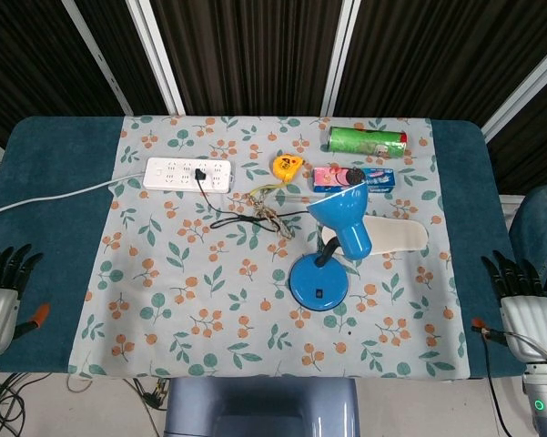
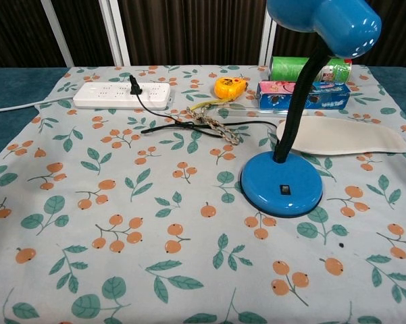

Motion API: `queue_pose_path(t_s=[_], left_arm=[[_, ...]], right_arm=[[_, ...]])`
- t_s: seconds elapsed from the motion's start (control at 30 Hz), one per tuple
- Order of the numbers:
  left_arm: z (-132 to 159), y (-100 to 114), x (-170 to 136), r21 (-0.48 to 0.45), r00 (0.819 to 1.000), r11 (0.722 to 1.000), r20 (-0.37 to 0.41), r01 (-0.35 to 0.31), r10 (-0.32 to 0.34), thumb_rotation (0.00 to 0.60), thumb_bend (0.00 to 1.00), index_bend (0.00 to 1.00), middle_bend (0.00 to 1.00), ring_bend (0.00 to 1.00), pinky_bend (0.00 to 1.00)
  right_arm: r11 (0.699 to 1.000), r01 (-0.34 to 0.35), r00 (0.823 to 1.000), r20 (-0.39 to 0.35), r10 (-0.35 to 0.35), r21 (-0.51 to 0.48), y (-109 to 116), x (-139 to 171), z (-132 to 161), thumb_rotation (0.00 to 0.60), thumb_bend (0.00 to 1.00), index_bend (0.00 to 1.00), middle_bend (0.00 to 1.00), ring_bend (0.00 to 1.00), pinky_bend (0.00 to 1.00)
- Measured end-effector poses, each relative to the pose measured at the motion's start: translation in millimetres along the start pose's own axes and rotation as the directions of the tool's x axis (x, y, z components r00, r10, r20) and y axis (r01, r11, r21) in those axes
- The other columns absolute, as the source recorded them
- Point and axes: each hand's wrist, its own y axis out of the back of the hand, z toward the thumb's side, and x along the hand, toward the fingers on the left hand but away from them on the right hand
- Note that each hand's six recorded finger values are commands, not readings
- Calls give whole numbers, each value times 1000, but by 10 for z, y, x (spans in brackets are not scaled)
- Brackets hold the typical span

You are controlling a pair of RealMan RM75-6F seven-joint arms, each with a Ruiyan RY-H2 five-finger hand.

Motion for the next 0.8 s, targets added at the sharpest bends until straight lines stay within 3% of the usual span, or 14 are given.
queue_pose_path(t_s=[0.2, 0.3, 0.37, 0.53, 0.8], left_arm=[[1, -9, 8, -3, 1000, 1000, -8, 5, -5, 600, 257, 139, 39, 2, 80], [3, -11, 13, -6, 1000, 1000, -9, 7, -7, 600, 257, 139, 38, 2, 81], [7, -12, 14, -3, 1000, 1000, -6, 9, -9, 600, 257, 139, 38, 2, 81], [5, -16, 15, -3, 1000, 1000, -3, 14, -14, 600, 257, 139, 38, 2, 81], [-2, -17, 19, 2, 1000, 1000, -3, 18, -18, 600, 257, 139, 37, 2, 81]], right_arm=[[998, -65, 996, -66, 63, -22, -77, 20, 190, 600, 215, 5, 456, 548, 247], [994, -106, 988, -115, 103, -12, -147, -28, 318, 600, 314, 5, 598, 675, 320], [990, -141, 981, -139, 138, -13, -208, -62, 391, 600, 439, 5, 685, 741, 370], [969, -248, 946, -221, 239, -15, -411, -223, 673, 600, 654, 5, 779, 814, 459], [953, -304, 905, -307, 295, 20, -661, -387, 1154, 600, 724, 5, 793, 824, 573]])
